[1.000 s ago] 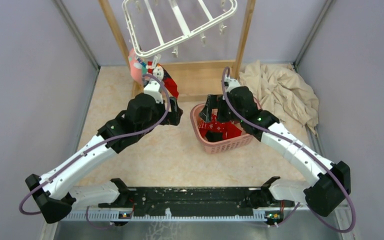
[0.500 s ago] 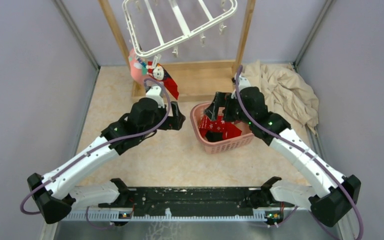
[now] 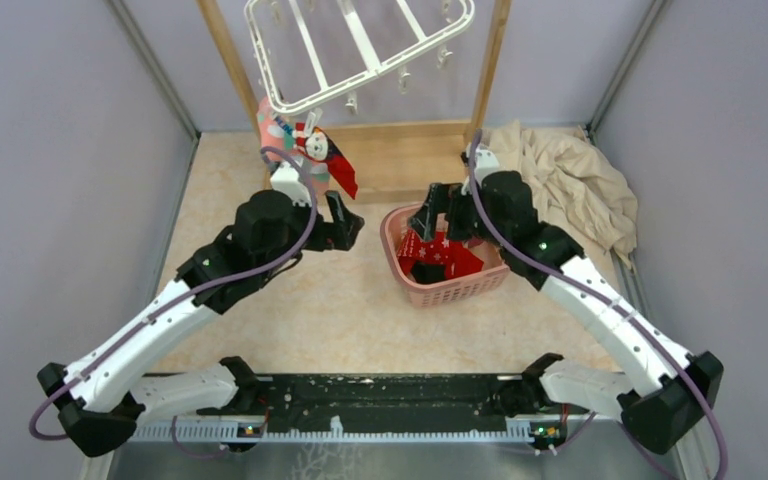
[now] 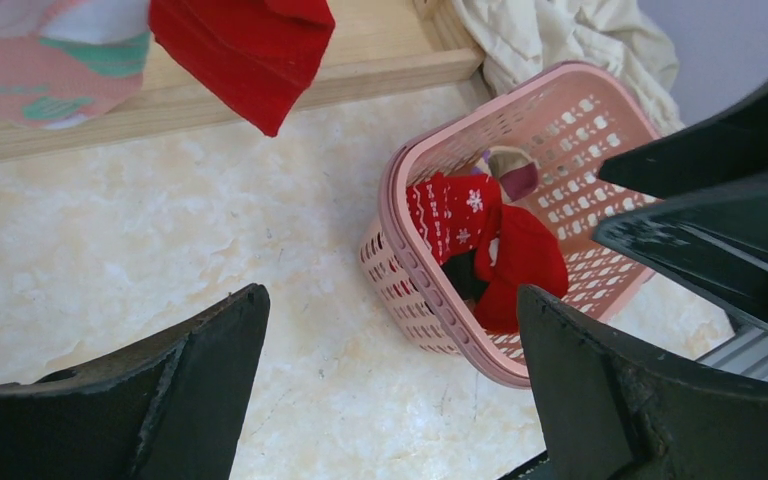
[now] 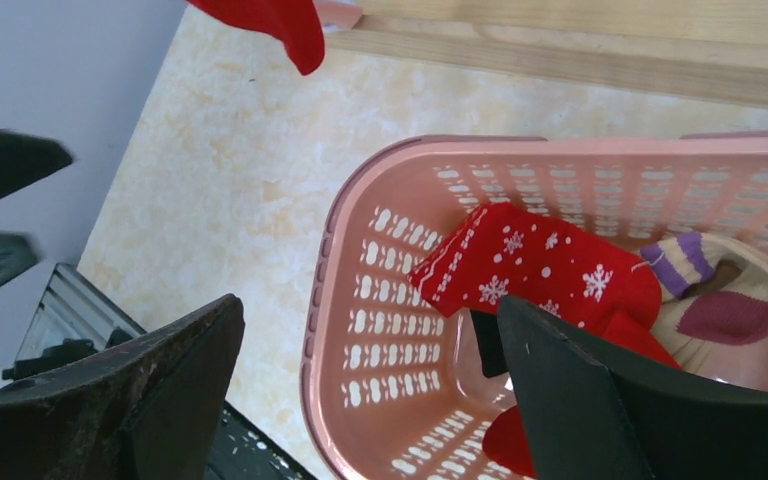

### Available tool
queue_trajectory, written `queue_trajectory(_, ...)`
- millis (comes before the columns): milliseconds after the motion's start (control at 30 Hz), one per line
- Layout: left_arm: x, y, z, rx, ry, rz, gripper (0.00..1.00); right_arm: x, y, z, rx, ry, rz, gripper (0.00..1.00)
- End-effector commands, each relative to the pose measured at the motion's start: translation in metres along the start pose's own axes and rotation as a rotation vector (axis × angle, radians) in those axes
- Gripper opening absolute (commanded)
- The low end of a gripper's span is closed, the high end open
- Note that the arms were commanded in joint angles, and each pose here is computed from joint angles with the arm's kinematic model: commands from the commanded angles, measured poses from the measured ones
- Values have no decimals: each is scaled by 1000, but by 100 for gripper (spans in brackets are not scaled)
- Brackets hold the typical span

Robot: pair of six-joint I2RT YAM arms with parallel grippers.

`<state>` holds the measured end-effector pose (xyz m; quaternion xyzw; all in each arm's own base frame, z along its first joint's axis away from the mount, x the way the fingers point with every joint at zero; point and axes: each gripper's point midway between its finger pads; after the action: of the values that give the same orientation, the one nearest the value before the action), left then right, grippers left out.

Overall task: Remove the socks clipped to the hanger
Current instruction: Remove the sock from the hanger.

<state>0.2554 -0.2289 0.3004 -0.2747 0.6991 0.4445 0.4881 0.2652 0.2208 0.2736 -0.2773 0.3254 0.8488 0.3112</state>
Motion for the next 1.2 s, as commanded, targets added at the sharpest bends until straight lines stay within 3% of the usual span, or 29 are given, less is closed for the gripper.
queue_trajectory(0, -32, 26, 10, -24, 45, -105, 99, -26, -19, 20, -17, 34, -16, 98)
queue_trajectory(333, -29, 47, 28, -79, 3, -107, 99, -44, -54, 63, -38, 189, -38, 98)
queue_trajectory(733, -47, 34, 47, -202, -138, -99, 99, -59, -94, 60, -41, 275, -137, 98)
queue_trajectory(1167, -40, 22, 44, -174, -100, -91, 99, -78, -152, 70, -62, 310, -181, 98)
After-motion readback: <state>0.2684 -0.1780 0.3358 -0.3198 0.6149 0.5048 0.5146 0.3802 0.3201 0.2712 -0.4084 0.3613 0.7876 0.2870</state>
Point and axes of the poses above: each gripper's point midway between its finger pads, its own y axis back along the fingers, its own z axis along the line the jaws close on, x = y × z, and after that the axes turned 15 degrees about -y, right-handed
